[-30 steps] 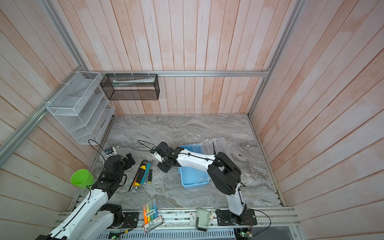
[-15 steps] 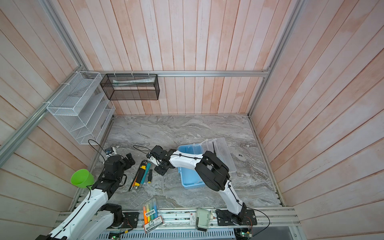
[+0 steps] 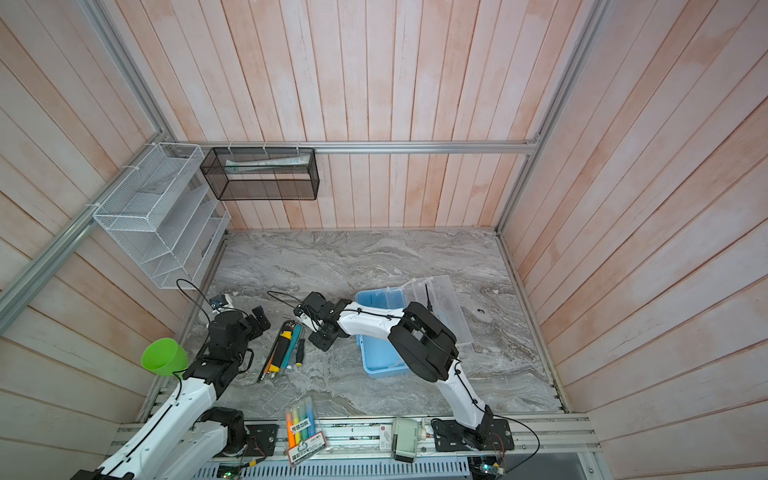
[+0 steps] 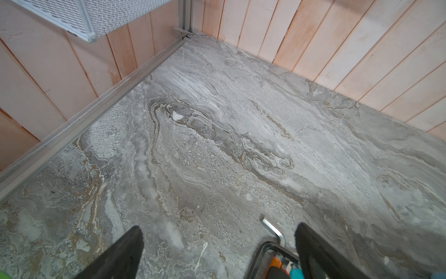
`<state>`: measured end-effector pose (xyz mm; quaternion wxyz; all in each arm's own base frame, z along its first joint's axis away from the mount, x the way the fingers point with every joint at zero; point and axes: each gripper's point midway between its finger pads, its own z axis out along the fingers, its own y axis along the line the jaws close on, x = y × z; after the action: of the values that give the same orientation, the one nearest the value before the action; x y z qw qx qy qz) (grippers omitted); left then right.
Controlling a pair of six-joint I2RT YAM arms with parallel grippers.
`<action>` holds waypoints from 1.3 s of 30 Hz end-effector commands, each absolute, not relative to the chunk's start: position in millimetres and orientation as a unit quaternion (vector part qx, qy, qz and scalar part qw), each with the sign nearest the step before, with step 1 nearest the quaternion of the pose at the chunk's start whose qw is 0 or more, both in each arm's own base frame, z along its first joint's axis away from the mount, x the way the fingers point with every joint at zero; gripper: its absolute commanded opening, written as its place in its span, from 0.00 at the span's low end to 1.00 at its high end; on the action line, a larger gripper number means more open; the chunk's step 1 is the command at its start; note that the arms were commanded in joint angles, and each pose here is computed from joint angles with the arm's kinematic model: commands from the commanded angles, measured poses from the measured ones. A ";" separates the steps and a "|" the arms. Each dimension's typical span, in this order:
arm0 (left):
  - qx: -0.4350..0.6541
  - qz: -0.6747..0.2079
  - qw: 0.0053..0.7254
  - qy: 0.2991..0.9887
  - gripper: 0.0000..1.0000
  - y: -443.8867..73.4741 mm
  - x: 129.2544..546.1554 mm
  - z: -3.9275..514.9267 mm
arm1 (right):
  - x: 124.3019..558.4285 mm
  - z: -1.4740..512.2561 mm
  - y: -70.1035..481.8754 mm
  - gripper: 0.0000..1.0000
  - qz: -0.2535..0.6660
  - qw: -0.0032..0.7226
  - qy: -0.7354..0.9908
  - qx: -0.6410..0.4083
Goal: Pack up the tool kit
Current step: 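Grasp the clear-handled screwdriver from the tool pile with the right gripper, then carry the clear-handled screwdriver over the open blue box with the right gripper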
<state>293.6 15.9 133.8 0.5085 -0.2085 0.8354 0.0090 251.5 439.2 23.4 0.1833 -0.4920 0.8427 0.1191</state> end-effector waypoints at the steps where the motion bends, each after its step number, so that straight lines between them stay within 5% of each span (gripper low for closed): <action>1: -0.213 0.005 0.512 0.832 1.00 16.8 294.8 137.9 | 246.9 17.3 426.0 0.09 0.102 0.175 0.852 -0.483; 6: -0.213 0.006 0.511 0.832 1.00 16.9 294.7 137.6 | 250.7 38.1 420.9 0.00 0.102 0.198 0.855 -0.468; 25: -0.213 0.005 0.512 0.832 1.00 17.0 294.9 137.9 | 266.9 150.0 375.8 0.00 0.148 0.297 0.861 -0.385; 39: -0.213 0.005 0.512 0.833 1.00 16.8 295.5 138.0 | 293.7 204.4 235.4 0.00 0.062 0.357 0.902 -0.235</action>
<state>293.5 17.2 133.8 0.5084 -0.2103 0.8350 0.0100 293.7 269.8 206.8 0.3605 -0.2720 0.8859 0.1064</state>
